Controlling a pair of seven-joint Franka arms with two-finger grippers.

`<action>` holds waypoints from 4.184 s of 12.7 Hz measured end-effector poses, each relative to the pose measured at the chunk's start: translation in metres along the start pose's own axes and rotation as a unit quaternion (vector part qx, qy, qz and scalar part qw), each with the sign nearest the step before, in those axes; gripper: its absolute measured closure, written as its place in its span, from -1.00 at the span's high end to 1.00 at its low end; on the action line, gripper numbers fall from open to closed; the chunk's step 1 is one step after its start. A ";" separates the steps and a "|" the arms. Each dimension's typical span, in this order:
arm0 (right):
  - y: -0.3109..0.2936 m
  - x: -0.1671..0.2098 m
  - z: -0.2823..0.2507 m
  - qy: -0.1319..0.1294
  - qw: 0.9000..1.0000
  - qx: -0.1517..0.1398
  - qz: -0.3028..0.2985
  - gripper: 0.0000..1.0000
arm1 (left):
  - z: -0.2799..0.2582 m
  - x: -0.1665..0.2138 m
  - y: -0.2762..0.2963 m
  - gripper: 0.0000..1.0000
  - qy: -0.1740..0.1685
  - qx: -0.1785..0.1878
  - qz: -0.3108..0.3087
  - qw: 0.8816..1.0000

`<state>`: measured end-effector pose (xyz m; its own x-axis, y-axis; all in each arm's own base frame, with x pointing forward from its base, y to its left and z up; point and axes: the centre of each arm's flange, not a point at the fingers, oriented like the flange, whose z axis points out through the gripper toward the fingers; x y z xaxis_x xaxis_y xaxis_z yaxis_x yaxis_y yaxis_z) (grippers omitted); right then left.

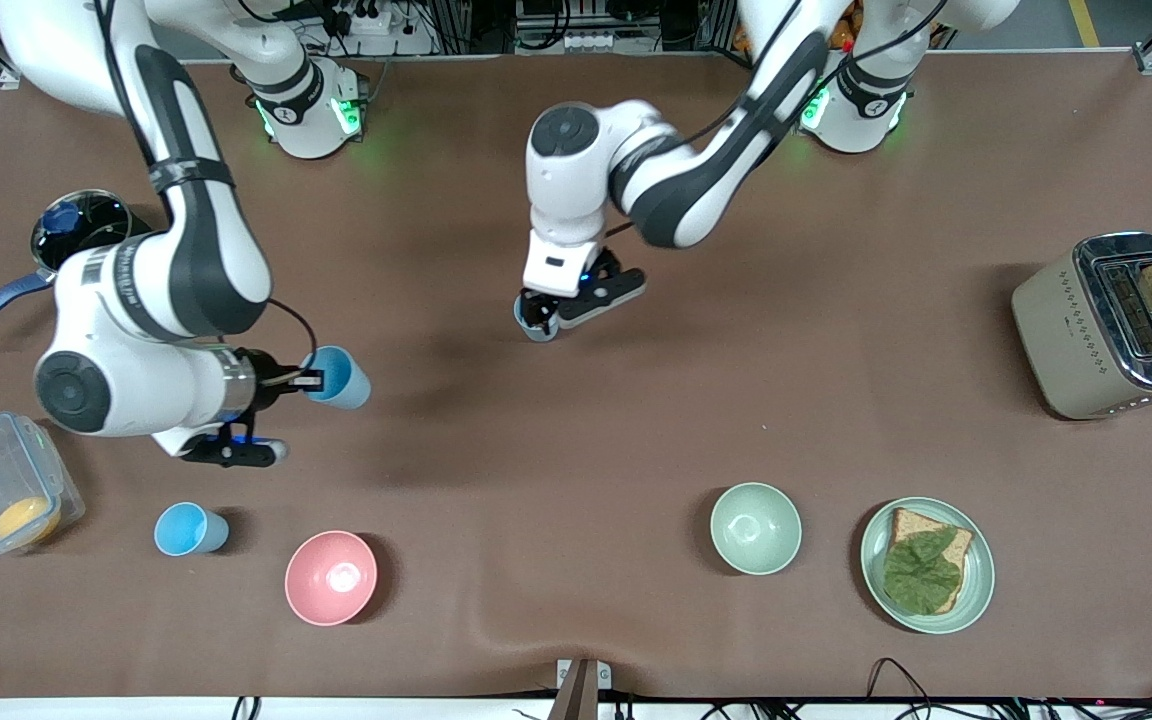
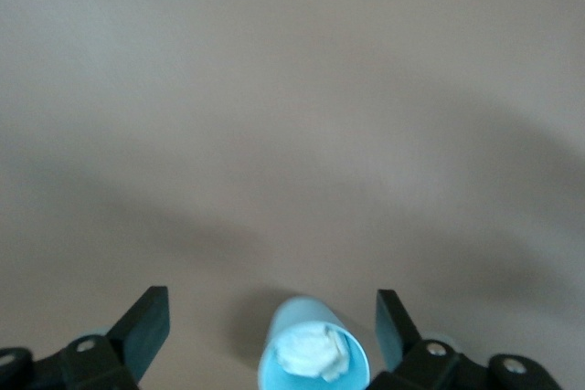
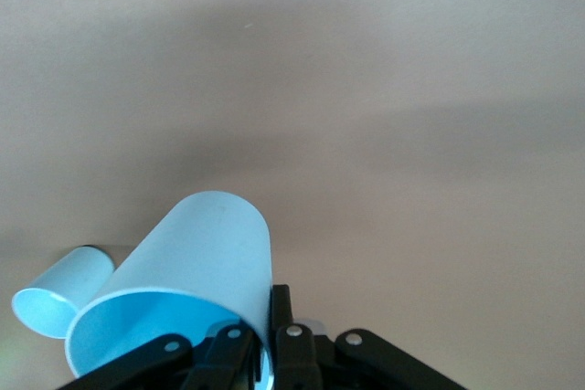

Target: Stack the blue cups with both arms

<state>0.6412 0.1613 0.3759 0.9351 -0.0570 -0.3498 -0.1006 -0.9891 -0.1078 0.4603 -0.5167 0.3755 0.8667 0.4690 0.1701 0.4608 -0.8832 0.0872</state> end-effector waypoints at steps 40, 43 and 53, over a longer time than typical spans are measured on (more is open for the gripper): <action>-0.137 -0.062 0.061 -0.005 0.999 -0.021 -0.028 1.00 | -0.178 0.305 -0.261 1.00 -0.049 0.041 0.195 0.979; -0.008 -0.011 0.022 -0.010 0.998 -0.001 -0.062 1.00 | -0.188 0.303 -0.261 1.00 -0.054 0.045 0.195 0.978; 0.123 -0.141 -0.177 0.107 0.991 -0.048 -0.069 1.00 | -0.237 0.316 -0.289 1.00 -0.044 0.045 0.204 0.977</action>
<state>0.5570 0.0232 0.5762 0.9893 0.0623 -0.1320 0.0565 -0.9973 -0.0477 0.5558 -0.1139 0.6368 0.9930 0.0791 0.0876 0.0844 -0.9947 -0.0583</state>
